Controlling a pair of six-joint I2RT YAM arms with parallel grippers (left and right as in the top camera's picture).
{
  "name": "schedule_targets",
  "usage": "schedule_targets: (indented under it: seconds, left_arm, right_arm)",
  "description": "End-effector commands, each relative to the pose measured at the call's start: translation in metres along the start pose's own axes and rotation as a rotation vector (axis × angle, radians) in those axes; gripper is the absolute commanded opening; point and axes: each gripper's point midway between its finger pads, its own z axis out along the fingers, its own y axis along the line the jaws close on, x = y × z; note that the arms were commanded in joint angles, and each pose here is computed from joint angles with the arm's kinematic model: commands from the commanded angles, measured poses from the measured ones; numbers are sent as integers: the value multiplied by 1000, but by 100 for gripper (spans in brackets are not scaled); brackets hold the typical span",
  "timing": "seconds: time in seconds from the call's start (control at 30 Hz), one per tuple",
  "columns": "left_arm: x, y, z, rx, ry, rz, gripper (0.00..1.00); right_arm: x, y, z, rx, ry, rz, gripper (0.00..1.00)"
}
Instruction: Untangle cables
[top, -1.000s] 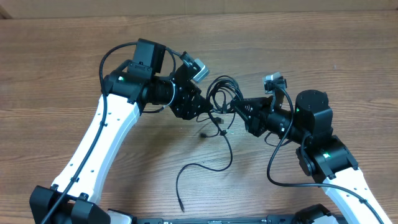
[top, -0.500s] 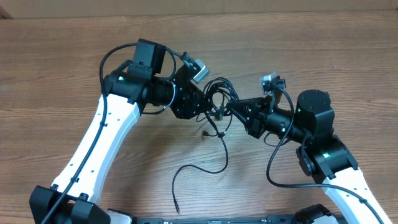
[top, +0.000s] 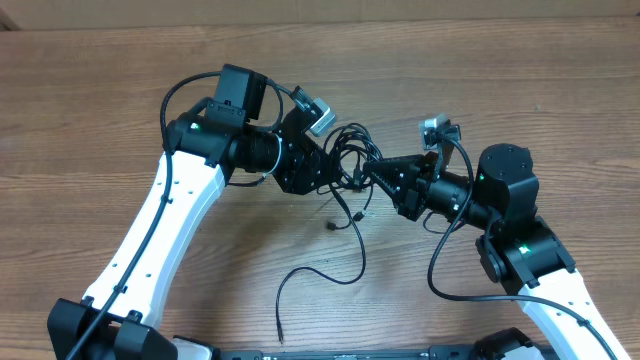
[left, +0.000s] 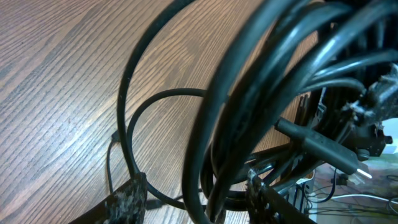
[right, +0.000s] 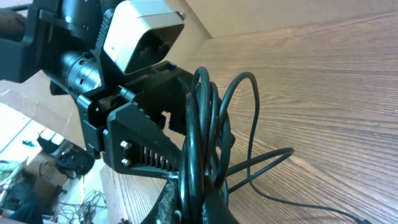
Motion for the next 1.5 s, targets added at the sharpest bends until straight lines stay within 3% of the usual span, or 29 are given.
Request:
schedule_targets:
  seconds: [0.0, 0.5, 0.77, 1.27, 1.33, 1.43, 1.47]
  left_arm:
    - [-3, 7, -9, -70, -1, 17, 51]
    - [-2, 17, -16, -93, -10, -5, 51]
    - [-10, -1, -14, 5, -50, 11, 52]
    - [-10, 10, -5, -99, -14, 59, 48]
    - [-12, 11, -5, -101, -20, 64, 43]
    - [-16, 13, -6, -111, -34, 75, 8]
    - [-17, 16, -7, -125, -37, 75, 4]
  right_arm:
    - [-16, 3, -3, 17, -53, -7, 4]
    - [-18, 1, -3, 28, -67, 67, 4]
    - [-22, 4, -3, 15, -78, 77, 4]
    - [-28, 50, -8, -218, -53, 41, 4]
    - [-26, 52, -8, -228, -43, 41, 4]
    - [-18, 48, -7, -216, -11, 74, 4]
    - [-13, 44, -6, -203, 8, 97, 4]
